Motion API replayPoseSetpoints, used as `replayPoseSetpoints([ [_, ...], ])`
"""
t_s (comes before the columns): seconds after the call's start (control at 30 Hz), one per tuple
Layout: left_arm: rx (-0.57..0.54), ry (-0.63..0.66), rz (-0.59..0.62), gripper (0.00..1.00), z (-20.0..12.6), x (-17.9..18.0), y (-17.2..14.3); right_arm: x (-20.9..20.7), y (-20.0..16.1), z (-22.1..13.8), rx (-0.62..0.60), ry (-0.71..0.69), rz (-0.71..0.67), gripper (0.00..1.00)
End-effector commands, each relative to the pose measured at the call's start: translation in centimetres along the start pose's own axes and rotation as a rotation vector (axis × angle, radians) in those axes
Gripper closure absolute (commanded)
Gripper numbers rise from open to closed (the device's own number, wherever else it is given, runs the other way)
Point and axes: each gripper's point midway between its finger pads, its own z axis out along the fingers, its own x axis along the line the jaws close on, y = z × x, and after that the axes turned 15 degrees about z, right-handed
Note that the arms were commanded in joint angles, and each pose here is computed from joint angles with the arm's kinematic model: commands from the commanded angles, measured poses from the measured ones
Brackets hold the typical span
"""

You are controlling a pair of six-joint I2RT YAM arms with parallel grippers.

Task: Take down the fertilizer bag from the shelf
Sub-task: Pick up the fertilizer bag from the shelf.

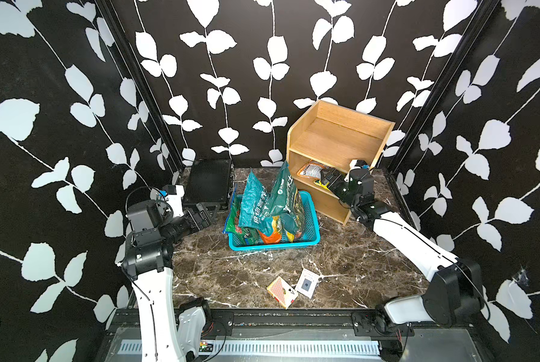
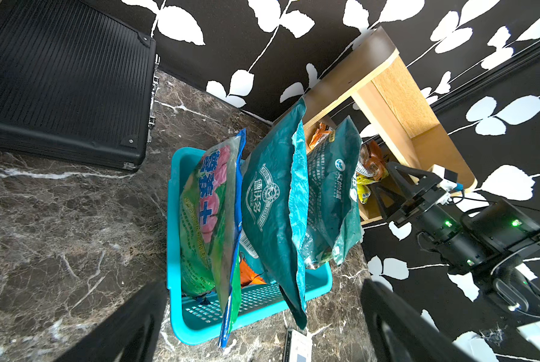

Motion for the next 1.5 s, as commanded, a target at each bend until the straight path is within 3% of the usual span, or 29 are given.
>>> replayPoseSetpoints([
  [0.0,-0.006,-0.002,0.009,0.01,-0.2,-0.2,0.0,2.6,1.2,0.3,-0.001,0.068,0.012,0.23],
  [0.1,-0.005,-0.003,0.008,0.01,-0.2,-0.2,-0.1,2.7,0.8,0.7,0.014,0.07,-0.018,0.4],
  [0.2,-0.006,-0.004,0.008,0.01,-0.2,-0.2,0.0,2.8,0.6,0.6,0.013,0.061,-0.049,0.46],
  [0.47,-0.006,-0.004,0.008,0.01,-0.2,-0.2,0.0,2.8,-0.6,0.3,-0.029,-0.001,-0.117,0.36],
  [1.1,-0.006,-0.005,0.008,0.01,-0.2,-0.2,0.0,0.3,1.3,2.1,-0.14,-0.139,-0.243,0.3],
  [1.17,-0.005,-0.005,0.008,0.01,-0.2,-0.2,0.0,0.2,1.6,2.2,-0.156,-0.153,-0.269,0.38],
  [1.23,-0.005,-0.005,0.008,0.01,-0.2,-0.2,0.0,0.3,1.7,2.4,-0.159,-0.15,-0.291,0.53],
  [1.3,-0.005,-0.006,0.008,0.01,-0.2,-0.2,0.0,0.4,1.6,2.6,-0.148,-0.149,-0.322,0.84],
  [1.33,-0.005,-0.005,0.007,0.01,-0.2,-0.2,0.0,0.3,1.4,2.7,-0.139,-0.153,-0.335,0.94],
  [1.37,-0.006,-0.006,0.008,0.01,-0.2,-0.2,0.0,1.6,1.9,2.6,-0.148,-0.129,-0.343,1.0],
  [1.47,-0.006,-0.005,0.008,0.01,-0.2,-0.2,0.0,2.1,1.8,2.6,-0.139,-0.112,-0.357,1.0],
])
